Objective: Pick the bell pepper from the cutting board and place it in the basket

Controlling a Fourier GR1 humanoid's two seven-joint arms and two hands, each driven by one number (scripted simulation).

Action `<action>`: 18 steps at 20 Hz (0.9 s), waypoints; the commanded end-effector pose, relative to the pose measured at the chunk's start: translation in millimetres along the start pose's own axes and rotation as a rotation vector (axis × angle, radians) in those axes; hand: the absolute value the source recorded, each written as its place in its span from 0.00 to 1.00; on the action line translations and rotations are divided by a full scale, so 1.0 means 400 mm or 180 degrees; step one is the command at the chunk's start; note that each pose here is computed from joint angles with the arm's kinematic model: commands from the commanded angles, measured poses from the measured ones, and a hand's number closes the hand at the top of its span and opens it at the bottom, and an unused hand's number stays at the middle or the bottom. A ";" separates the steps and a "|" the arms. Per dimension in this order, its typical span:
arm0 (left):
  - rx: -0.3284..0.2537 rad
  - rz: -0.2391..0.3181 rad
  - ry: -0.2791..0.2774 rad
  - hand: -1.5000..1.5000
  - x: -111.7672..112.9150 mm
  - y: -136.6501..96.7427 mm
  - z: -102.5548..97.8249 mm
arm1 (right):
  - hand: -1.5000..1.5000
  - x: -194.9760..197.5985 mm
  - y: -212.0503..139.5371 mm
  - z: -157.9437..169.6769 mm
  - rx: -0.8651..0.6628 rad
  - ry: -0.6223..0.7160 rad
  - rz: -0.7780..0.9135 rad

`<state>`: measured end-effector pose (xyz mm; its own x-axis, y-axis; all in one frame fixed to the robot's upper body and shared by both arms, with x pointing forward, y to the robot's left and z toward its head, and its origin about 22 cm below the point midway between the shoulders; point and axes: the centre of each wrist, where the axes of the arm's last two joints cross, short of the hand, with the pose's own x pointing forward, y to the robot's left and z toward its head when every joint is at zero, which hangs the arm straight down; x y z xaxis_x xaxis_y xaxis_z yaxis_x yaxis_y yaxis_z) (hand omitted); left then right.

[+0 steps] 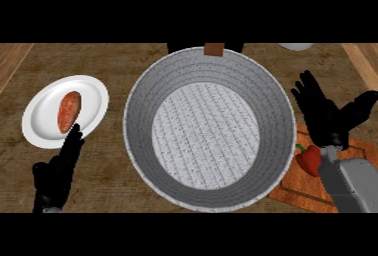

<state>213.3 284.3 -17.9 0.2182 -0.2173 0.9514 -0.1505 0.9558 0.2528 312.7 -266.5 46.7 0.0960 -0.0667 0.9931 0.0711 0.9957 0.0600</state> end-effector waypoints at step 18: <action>-0.0916 -0.0096 -0.1172 0.50 0.244 0.005 -0.123 | 0.00 0.086 -0.066 0.156 0.1793 -0.1866 0.2199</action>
<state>269.1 268.7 50.3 -0.1370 -0.2522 0.9579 0.1382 0.9527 0.2706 255.4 -280.8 66.4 -0.4945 0.2404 0.8353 -0.4707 0.7338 -0.4899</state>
